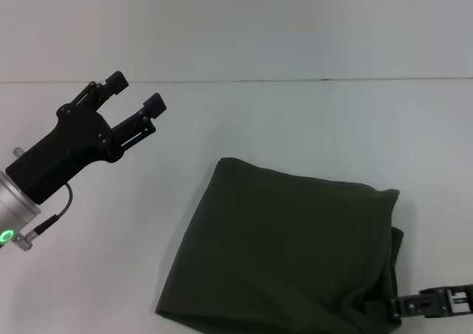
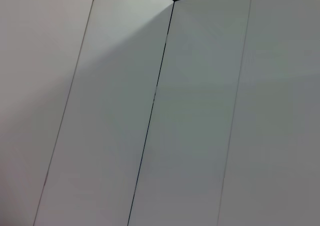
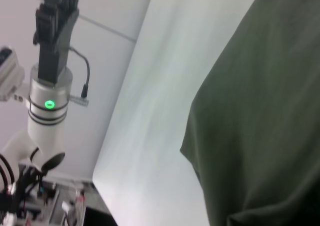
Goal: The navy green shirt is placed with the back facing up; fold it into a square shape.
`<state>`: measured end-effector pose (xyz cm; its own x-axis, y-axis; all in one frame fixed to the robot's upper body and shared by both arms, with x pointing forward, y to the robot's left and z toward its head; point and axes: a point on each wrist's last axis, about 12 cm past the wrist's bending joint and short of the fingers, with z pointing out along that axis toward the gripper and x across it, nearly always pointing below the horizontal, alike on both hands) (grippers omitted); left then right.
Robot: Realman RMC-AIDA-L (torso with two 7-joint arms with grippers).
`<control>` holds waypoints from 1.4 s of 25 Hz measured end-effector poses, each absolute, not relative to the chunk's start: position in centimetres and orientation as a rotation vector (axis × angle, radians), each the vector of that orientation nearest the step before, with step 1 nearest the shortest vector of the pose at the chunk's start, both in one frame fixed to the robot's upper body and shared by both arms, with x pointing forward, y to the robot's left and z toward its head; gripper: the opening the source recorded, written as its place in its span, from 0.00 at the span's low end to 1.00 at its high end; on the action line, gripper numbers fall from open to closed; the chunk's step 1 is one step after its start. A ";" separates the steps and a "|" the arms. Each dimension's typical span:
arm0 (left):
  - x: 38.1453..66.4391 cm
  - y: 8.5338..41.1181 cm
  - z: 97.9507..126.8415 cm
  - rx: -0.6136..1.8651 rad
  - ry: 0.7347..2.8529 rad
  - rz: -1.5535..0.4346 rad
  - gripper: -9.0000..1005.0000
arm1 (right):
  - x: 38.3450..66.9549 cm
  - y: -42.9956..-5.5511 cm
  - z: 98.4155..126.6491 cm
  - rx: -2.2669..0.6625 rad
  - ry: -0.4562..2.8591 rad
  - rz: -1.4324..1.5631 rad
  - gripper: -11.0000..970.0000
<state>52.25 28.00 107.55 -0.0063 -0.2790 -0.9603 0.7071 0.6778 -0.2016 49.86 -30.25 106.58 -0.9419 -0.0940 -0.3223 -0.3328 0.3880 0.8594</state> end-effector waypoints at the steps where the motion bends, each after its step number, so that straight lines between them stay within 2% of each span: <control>1: 52.2 28.0 107.5 0.387 1.367 -0.814 0.87 | 49.5 -30.7 106.5 -0.360 2.406 1.580 0.39; 5: 52.3 28.1 107.6 0.357 1.354 -0.812 0.87 | 48.7 -32.6 107.0 -0.315 2.256 1.574 0.48; 8: 52.5 28.4 107.9 0.304 1.342 -0.827 0.87 | 48.4 -33.3 108.0 -0.361 2.094 1.561 0.48; 15: 52.7 28.1 107.5 0.241 1.350 -0.840 0.87 | 50.1 -30.9 108.5 -0.624 1.916 1.460 0.48; 20: 52.8 28.0 107.1 0.185 1.367 -0.840 0.87 | 51.3 -27.8 107.6 -0.789 1.902 1.377 0.47; 24: 52.9 28.2 107.0 0.160 1.379 -0.832 0.87 | 51.2 -27.1 106.7 -0.874 1.945 1.335 0.47; 35: 53.2 28.5 106.7 0.095 1.399 -0.828 0.87 | 47.5 -30.0 103.3 -0.821 2.014 1.169 0.47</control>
<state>53.22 28.46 106.69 -0.0536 -0.4545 -0.8892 0.5608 0.7231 -0.4034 47.51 -29.99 103.29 -0.5852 -0.1886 -0.7887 -0.7783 0.4037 0.4809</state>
